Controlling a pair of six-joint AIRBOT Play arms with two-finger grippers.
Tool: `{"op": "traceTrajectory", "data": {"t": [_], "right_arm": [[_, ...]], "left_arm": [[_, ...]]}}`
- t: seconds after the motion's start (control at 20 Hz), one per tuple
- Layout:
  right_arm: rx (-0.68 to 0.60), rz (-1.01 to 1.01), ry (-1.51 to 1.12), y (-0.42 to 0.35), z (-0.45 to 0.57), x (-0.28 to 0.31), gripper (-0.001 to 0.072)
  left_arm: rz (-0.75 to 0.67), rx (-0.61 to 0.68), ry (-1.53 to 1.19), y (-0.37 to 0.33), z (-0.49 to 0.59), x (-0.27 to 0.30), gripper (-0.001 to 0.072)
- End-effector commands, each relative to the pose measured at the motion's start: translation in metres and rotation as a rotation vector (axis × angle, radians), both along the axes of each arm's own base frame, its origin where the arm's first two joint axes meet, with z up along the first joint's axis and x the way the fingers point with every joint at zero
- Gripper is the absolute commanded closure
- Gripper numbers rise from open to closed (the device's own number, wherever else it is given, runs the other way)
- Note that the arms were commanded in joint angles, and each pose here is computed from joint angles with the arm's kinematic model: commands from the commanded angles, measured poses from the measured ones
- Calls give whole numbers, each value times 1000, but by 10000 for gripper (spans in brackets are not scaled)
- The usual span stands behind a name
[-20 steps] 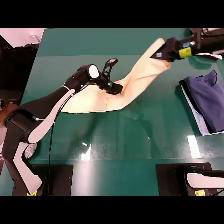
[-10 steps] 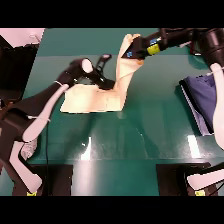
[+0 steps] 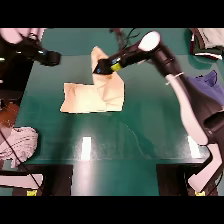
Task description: Fold the shirts.
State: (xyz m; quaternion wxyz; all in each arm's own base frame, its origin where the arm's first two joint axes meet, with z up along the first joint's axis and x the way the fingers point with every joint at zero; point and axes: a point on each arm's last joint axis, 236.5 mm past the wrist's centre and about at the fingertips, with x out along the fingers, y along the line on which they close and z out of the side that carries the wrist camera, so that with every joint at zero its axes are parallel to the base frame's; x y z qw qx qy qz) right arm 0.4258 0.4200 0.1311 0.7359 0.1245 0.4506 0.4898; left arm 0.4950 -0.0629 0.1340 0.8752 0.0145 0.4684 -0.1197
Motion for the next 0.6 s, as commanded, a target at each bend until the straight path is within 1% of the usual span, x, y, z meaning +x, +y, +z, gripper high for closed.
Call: {"op": "traceTrajectory", "data": {"t": [0.0,0.05,0.1,0.15,0.2,0.25,0.3,0.35,0.4,0.45,0.5,0.55], "right_arm": [[92,47,-29,62,-30,-8,694],[157,41,-16,78,-33,-7,694],[206,31,13,91,-38,-5,661],[248,43,26,100,-40,-6,446],[294,54,59,108,-40,-8,195],[339,65,83,114,-35,-12,133],[377,86,84,114,-28,-16,135],[377,93,86,107,-25,-18,138],[350,106,94,92,-26,-21,185],[302,132,94,74,-30,-25,272],[232,147,104,51,-39,-28,287],[159,145,126,27,-48,-29,287]], "left_arm": [[68,27,-4,45,26,-22,678],[71,26,0,46,26,-23,678],[66,15,4,43,26,-24,678],[57,-10,7,37,26,-25,678],[47,-40,5,30,28,-25,678],[39,-63,5,24,29,-25,679],[34,-76,5,21,30,-25,678],[33,-76,8,21,30,-26,678],[30,-75,19,21,28,-28,678],[21,-68,33,21,26,-31,678],[8,-62,47,21,24,-35,678],[7,-63,53,20,24,-36,678]]}}
